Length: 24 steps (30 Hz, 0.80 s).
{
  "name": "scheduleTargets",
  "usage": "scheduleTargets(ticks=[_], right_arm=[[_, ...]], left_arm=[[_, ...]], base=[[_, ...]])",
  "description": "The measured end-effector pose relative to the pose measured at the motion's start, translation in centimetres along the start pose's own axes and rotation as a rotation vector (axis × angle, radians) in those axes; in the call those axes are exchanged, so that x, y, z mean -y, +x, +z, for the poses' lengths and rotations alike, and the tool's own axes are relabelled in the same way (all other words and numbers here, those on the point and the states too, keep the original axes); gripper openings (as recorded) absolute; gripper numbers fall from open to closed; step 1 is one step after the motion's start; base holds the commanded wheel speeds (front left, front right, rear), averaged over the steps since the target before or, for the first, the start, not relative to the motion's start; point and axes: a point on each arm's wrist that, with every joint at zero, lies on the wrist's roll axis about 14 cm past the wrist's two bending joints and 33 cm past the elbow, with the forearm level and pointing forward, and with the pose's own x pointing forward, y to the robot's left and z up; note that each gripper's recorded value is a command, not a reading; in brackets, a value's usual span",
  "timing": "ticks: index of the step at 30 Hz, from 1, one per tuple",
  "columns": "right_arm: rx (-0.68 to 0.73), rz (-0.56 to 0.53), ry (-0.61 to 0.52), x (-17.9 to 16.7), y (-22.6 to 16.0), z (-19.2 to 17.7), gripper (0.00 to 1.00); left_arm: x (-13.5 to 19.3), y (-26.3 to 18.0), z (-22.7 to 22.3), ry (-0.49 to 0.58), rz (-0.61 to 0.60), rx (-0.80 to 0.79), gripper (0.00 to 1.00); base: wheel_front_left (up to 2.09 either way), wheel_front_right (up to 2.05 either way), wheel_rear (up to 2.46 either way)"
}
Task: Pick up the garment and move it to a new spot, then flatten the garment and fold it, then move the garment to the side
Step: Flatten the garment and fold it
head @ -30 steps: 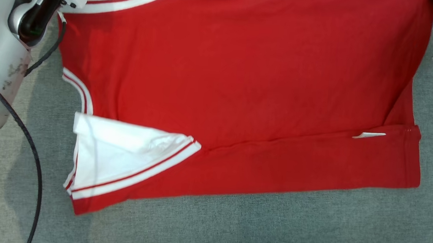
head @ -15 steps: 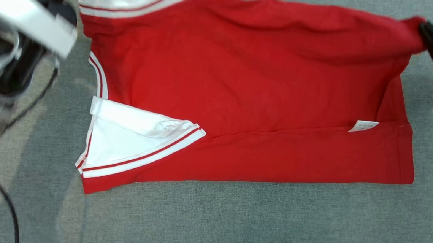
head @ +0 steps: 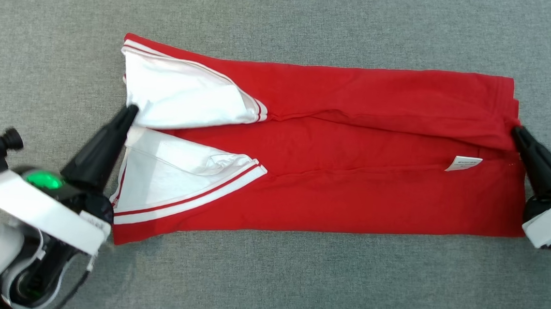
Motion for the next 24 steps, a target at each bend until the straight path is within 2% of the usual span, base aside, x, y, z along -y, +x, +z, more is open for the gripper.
scheduleTargets(ticks=[4,7,8,9,10,11,12,15,17,24], right_arm=[[0.007,-0.018,0.044,0.1,-0.4,-1.1,0.0],[0.015,-0.037,0.061,0.4,-0.5,-1.5,0.0],[0.013,-0.045,0.065,0.6,-0.7,-1.8,0.24],[0.022,-0.05,0.074,0.7,-0.7,-1.8,0.5],[0.026,-0.052,0.078,0.6,-0.7,-1.9,1.0],[0.038,-0.054,0.08,0.6,-0.7,-1.8,1.0],[0.054,-0.056,0.083,0.6,-0.8,-1.6,1.0],[0.132,-0.069,0.076,0.6,-1.1,-0.4,1.0],[0.195,-0.082,0.07,0.7,-1.5,0.6,1.0],[0.435,-0.116,-0.041,0.1,-3.5,5.0,1.0]], left_arm=[[-0.9,-0.9,-2.2,-0.086,0.048,-0.041,0.0],[-1.9,-1.5,-3.8,-0.108,0.095,-0.075,0.0],[-2.2,-1.6,-4.3,-0.118,0.107,-0.083,0.0],[-2.3,-1.7,-4.7,-0.13,0.117,-0.088,0.12],[-2.5,-1.6,-5.0,-0.136,0.127,-0.088,0.49],[-2.8,-1.7,-5.2,-0.136,0.143,-0.088,0.49],[-3.1,-1.8,-5.3,-0.125,0.155,-0.086,1.0],[-3.6,-1.8,-5.1,-0.051,0.182,-0.064,1.0],[-4.1,-1.8,-3.8,0.045,0.217,-0.021,1.0],[-1.5,-1.7,4.9,0.281,0.243,0.319,1.0]], base=[[0.0,0.0,0.0],[0.0,0.0,0.0],[0.0,0.0,0.0],[0.0,0.0,0.0],[0.0,0.0,0.0],[0.0,0.0,0.0],[0.0,0.0,0.0],[0.0,0.0,0.0],[0.0,0.0,0.0],[0.0,0.0,0.0]])
